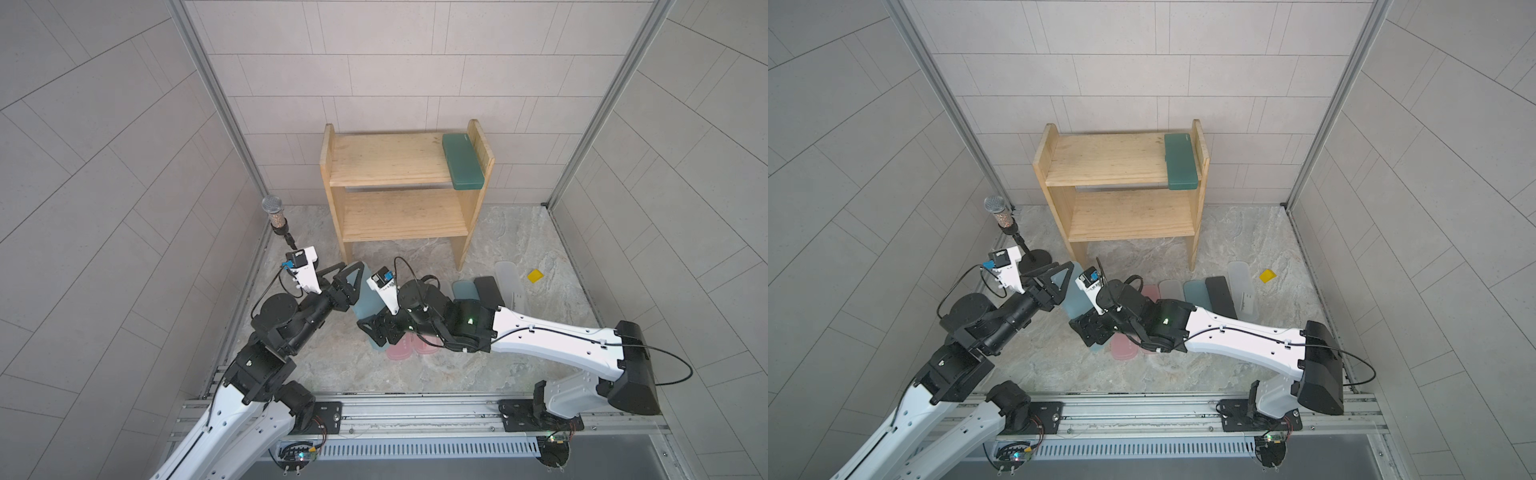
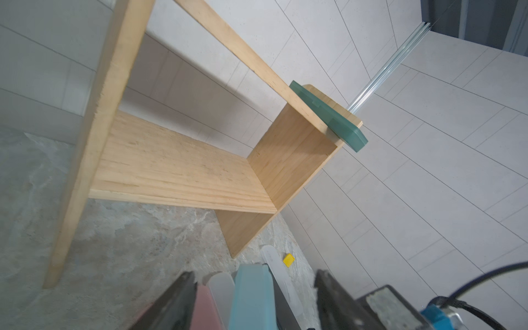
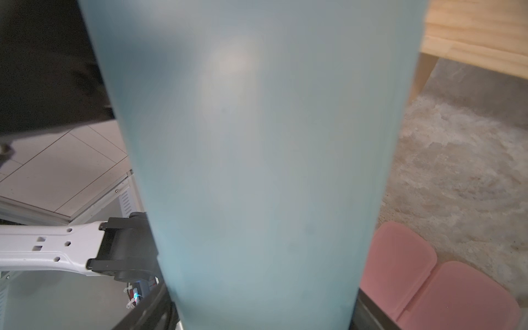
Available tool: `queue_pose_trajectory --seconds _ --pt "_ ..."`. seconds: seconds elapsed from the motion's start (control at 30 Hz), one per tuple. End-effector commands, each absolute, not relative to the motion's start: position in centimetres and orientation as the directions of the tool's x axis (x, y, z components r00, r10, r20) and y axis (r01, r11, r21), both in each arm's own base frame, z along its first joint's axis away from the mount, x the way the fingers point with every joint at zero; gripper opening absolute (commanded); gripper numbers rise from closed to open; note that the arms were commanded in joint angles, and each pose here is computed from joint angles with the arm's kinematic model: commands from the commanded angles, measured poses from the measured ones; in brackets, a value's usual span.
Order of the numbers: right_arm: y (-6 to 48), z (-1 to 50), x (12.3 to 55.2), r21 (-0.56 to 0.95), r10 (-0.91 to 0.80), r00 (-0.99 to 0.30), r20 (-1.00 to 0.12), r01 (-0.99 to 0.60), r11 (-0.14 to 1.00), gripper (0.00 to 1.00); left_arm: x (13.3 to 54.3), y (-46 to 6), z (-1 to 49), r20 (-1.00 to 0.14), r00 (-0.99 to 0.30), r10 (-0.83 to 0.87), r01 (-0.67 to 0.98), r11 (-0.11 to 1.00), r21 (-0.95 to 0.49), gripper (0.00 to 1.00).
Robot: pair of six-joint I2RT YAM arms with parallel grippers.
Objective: Remove the pencil cases from the shelf
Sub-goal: Place the pencil case at the center of the board.
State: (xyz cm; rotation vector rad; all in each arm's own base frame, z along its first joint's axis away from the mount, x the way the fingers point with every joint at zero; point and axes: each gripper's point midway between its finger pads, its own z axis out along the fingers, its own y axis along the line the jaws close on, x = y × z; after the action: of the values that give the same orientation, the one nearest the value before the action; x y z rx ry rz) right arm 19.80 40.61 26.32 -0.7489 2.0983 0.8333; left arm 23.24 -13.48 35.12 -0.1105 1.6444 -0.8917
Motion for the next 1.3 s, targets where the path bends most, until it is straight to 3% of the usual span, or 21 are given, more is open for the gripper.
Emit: queue_pose_trajectory --seconds 0.0,0.17,0.37,0.6,0.87,1.27 --pt "38.6 27.4 21.7 0.415 -0.127 -0.637 -0.76 -0.626 0.66 0.67 23.2 -11.4 36.5 -0.804 -0.221 -0.552 0.335 0.731 -0.594 1.0" --pt "36.2 25.5 22.9 0.534 -0.04 -0.778 -0.627 -0.467 0.704 0.64 23.3 -9.6 36.2 -0.842 -0.2 -0.5 0.255 0.803 -0.538 1.0" --pt "35.5 21.8 23.0 0.535 0.02 -0.907 -0.421 -0.23 0.813 0.63 23.5 -8.6 36.7 -0.917 -0.199 -0.345 0.214 0.898 -0.384 1.0" --pt "39.1 18.6 22.9 0.535 -0.003 -0.958 -0.286 -0.162 0.829 0.63 22.6 -8.6 35.6 -0.916 -0.232 -0.326 0.226 0.898 -0.377 1.0" --pt "42.9 13.0 23.7 0.46 -0.035 -0.962 -0.271 -0.161 0.873 0.63 21.2 -7.2 34.3 -0.934 -0.248 -0.258 0.2 0.93 -0.31 1.0" --pt "43.4 8.4 24.6 0.349 -0.095 -0.965 -0.244 -0.179 0.92 0.67 21.0 -6.7 33.4 -0.934 -0.249 -0.256 0.179 0.936 -0.304 1.0"
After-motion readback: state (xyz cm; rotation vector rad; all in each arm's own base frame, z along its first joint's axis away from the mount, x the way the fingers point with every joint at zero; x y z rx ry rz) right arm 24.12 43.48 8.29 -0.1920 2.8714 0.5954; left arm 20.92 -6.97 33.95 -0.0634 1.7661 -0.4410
